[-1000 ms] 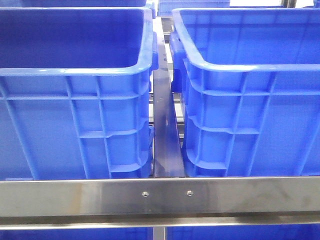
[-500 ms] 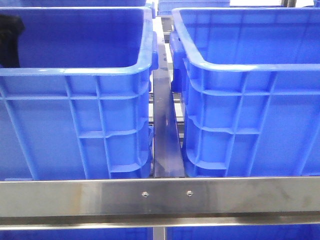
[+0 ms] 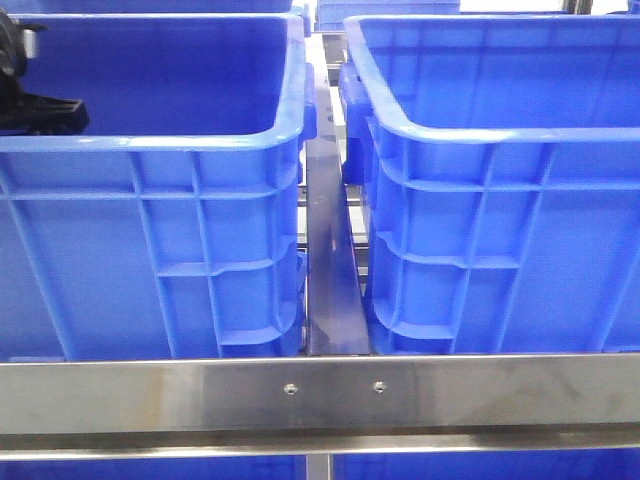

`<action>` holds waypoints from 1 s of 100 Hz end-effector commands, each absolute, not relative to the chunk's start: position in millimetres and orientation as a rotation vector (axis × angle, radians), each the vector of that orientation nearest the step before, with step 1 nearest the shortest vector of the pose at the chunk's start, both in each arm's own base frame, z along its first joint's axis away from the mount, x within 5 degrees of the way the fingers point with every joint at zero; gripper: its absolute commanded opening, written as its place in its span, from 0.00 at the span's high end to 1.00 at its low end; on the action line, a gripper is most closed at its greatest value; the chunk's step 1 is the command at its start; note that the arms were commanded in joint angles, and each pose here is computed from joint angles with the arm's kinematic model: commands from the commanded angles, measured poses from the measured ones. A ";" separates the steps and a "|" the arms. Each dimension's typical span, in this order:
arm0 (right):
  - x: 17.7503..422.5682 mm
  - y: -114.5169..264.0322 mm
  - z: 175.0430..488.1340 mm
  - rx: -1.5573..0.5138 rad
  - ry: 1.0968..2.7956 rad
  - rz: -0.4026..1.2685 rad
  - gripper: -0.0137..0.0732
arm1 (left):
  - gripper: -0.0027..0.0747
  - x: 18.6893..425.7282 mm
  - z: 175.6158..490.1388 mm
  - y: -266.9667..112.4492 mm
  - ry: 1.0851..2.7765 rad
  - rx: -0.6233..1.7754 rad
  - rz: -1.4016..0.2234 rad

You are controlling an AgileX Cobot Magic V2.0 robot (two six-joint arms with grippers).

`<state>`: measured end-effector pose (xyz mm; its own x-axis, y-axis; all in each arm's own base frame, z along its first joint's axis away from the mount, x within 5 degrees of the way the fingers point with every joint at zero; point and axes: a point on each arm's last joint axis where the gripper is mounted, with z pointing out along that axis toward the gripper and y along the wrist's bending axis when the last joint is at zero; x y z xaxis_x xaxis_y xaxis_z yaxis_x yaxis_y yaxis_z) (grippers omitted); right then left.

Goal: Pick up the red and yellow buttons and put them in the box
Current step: 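Grasp a red mushroom push button with the left gripper and lift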

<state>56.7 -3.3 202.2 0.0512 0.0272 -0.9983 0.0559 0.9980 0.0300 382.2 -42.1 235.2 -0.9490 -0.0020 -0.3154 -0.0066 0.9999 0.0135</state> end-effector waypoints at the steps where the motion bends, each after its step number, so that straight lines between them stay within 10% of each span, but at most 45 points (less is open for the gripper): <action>1: 53.0 -2.5 216.0 0.053 1.404 -0.022 0.91 | 0.34 383.8 263.2 -45.5 2.705 -0.013 -0.007; 34: 53.0 -2.5 216.0 0.053 1.404 -0.022 0.91 | 0.74 385.1 264.7 -45.7 2.684 -0.012 -0.012; 100: 53.0 -2.5 216.0 0.053 1.404 -0.022 0.91 | 0.75 284.4 403.7 -100.3 2.286 0.348 -0.311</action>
